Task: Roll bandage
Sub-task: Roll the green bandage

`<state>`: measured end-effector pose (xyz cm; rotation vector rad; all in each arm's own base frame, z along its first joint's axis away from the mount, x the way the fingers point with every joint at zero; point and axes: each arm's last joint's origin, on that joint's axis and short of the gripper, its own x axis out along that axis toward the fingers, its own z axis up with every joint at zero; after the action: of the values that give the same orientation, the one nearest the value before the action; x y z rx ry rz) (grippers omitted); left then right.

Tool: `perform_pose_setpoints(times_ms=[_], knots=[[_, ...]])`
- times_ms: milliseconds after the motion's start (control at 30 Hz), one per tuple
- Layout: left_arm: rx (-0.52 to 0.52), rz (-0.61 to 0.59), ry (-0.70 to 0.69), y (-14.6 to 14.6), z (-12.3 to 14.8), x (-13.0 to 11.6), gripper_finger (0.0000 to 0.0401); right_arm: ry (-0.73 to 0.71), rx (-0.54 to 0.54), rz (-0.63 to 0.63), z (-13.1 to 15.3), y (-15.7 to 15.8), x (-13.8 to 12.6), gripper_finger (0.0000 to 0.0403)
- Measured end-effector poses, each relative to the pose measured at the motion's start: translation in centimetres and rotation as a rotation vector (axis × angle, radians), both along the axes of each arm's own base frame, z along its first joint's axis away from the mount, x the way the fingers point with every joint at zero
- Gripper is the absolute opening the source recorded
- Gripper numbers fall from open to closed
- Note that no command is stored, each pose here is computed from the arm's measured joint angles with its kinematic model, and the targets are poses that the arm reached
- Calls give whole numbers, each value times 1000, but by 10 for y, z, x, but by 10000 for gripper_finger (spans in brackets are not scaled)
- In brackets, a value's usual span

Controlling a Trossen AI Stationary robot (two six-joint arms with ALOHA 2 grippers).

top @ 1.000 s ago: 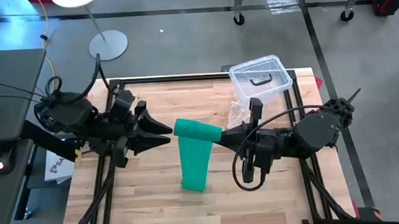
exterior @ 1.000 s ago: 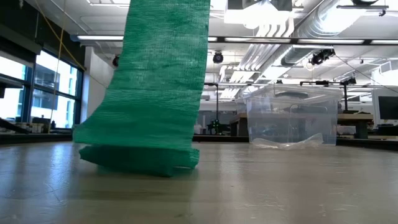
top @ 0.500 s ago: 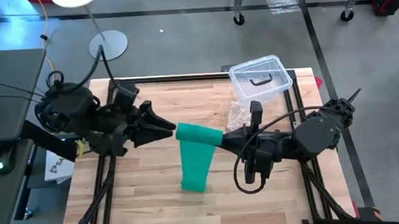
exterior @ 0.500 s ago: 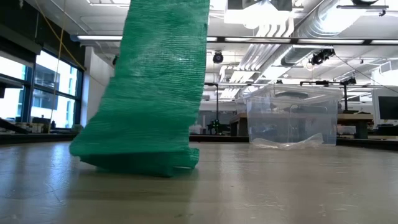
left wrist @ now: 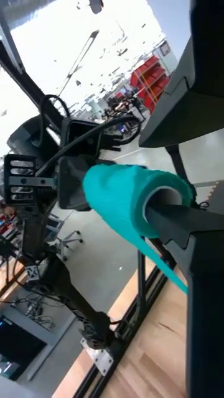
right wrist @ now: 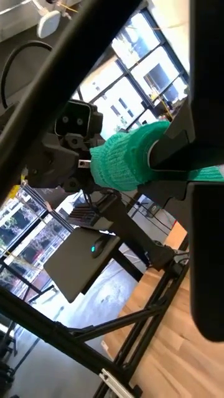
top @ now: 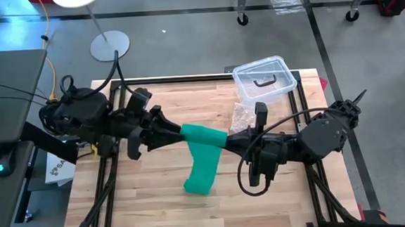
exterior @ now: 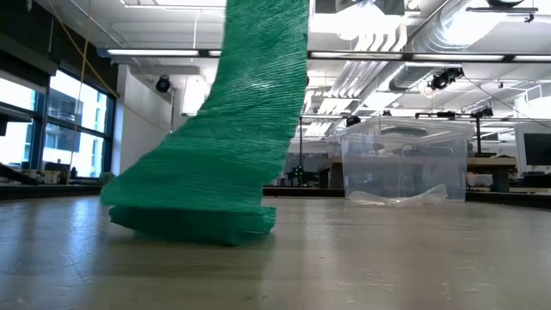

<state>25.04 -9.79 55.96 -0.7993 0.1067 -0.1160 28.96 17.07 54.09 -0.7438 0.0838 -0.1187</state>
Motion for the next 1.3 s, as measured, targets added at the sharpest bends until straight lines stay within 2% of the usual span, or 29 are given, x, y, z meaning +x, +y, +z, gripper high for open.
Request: perform_pose_setpoints(times_ms=[267,433,600,900,1000,1200,1300], knots=[[11,-13,14,4,-5,14,151,-8,47,-1,0,0,0,1],[86,-22,17,5,-9,20,98,-9,60,2,0,1,0,3],[232,-35,-27,7,-6,18,17,-23,167,-7,0,0,0,16],[537,-48,-73,9,-4,12,6,-21,407,-30,-5,-2,2,33],[661,-55,-89,8,-3,9,6,-29,511,-39,-6,-3,2,66],[897,-55,-88,5,-5,4,6,2,709,24,-6,-8,1,168],[1008,-49,-76,3,-6,2,6,8,826,31,-4,-13,-3,203]])
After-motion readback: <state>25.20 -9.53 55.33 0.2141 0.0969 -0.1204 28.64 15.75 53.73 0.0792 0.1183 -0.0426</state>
